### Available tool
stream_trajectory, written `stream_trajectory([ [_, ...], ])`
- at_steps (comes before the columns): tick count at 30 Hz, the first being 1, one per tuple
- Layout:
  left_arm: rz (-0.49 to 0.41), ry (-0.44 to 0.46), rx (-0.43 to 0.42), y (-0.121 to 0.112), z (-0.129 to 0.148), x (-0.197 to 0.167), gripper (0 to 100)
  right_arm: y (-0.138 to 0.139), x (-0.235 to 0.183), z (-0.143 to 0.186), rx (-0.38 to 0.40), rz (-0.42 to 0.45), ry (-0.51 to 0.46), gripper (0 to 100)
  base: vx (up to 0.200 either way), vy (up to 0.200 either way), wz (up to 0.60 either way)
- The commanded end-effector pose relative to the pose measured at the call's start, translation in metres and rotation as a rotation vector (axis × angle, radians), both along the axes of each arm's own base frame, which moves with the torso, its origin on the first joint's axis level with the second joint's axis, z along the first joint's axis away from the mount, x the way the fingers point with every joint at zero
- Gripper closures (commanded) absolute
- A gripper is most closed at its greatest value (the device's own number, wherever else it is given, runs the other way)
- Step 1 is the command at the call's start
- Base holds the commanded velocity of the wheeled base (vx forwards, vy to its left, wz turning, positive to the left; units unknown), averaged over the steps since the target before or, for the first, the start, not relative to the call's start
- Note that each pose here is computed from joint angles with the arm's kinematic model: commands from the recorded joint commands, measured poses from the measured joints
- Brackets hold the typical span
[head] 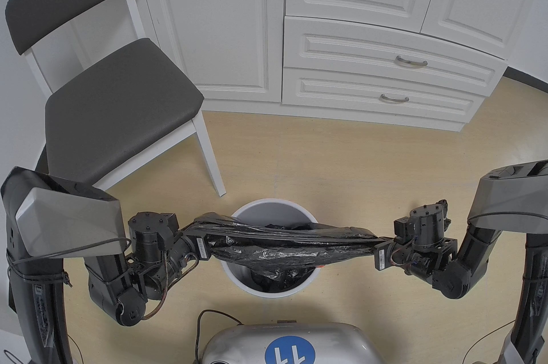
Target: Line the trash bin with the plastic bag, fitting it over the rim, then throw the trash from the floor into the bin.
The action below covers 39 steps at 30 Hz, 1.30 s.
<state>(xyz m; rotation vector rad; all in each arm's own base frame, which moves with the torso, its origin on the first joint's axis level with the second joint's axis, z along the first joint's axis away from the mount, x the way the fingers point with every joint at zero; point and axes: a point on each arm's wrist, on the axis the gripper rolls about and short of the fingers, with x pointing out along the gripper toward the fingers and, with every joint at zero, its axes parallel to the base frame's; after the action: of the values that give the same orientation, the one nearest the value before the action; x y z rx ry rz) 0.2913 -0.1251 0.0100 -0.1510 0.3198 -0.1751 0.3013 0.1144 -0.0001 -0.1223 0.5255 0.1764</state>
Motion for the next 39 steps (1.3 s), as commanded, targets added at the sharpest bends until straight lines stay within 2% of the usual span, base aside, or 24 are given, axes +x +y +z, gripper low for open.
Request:
stream_trajectory([
  [1, 0.012, -0.007, -0.001, 0.005, 0.005, -0.002, 100, 0.004, -0.002, -0.008, -0.005, 0.009, 0.016, 100, 0.0, 0.0, 0.0],
  [6, 0.003, -0.016, -0.001, 0.006, 0.012, -0.007, 100, 0.012, -0.009, -0.001, 0.013, 0.041, -0.034, 100, 0.0, 0.0, 0.0],
  [9, -0.026, -0.015, -0.001, 0.009, 0.018, -0.014, 100, 0.012, -0.015, 0.002, 0.004, 0.053, -0.031, 100, 0.0, 0.0, 0.0],
  [10, -0.076, 0.001, 0.016, 0.015, 0.021, -0.023, 100, 0.012, -0.022, 0.004, -0.011, 0.069, -0.025, 100, 0.0, 0.0, 0.0],
  [12, -0.109, 0.015, 0.045, 0.022, 0.021, -0.03, 100, 0.009, -0.028, 0.005, -0.041, 0.084, -0.02, 100, 0.0, 0.0, 0.0],
  [14, -0.145, 0.029, 0.094, 0.033, 0.021, -0.037, 100, 0.002, -0.036, 0.007, -0.104, 0.111, -0.011, 100, 0.0, 0.0, 0.0],
  [17, -0.15, 0.03, 0.135, 0.041, 0.021, -0.04, 100, -0.003, -0.045, 0.008, -0.151, 0.133, -0.001, 100, 0.0, 0.0, 0.0],
  [23, -0.148, 0.043, 0.161, 0.046, 0.021, -0.045, 100, -0.006, -0.054, 0.01, -0.193, 0.159, 0.005, 100, 0.0, 0.0, 0.0],
  [27, -0.168, 0.07, 0.229, 0.05, 0.015, -0.051, 100, -0.009, -0.06, 0.011, -0.217, 0.172, 0.014, 100, 0.0, 0.0, 0.0],
  [35, -0.177, 0.08, 0.242, 0.051, 0.015, -0.057, 100, -0.012, -0.069, 0.014, -0.254, 0.198, 0.018, 100, 0.0, 0.0, 0.0],
  [39, -0.211, 0.094, 0.242, 0.051, 0.014, -0.063, 100, -0.015, -0.077, 0.015, -0.29, 0.224, 0.028, 100, 0.0, 0.0, 0.0],
])
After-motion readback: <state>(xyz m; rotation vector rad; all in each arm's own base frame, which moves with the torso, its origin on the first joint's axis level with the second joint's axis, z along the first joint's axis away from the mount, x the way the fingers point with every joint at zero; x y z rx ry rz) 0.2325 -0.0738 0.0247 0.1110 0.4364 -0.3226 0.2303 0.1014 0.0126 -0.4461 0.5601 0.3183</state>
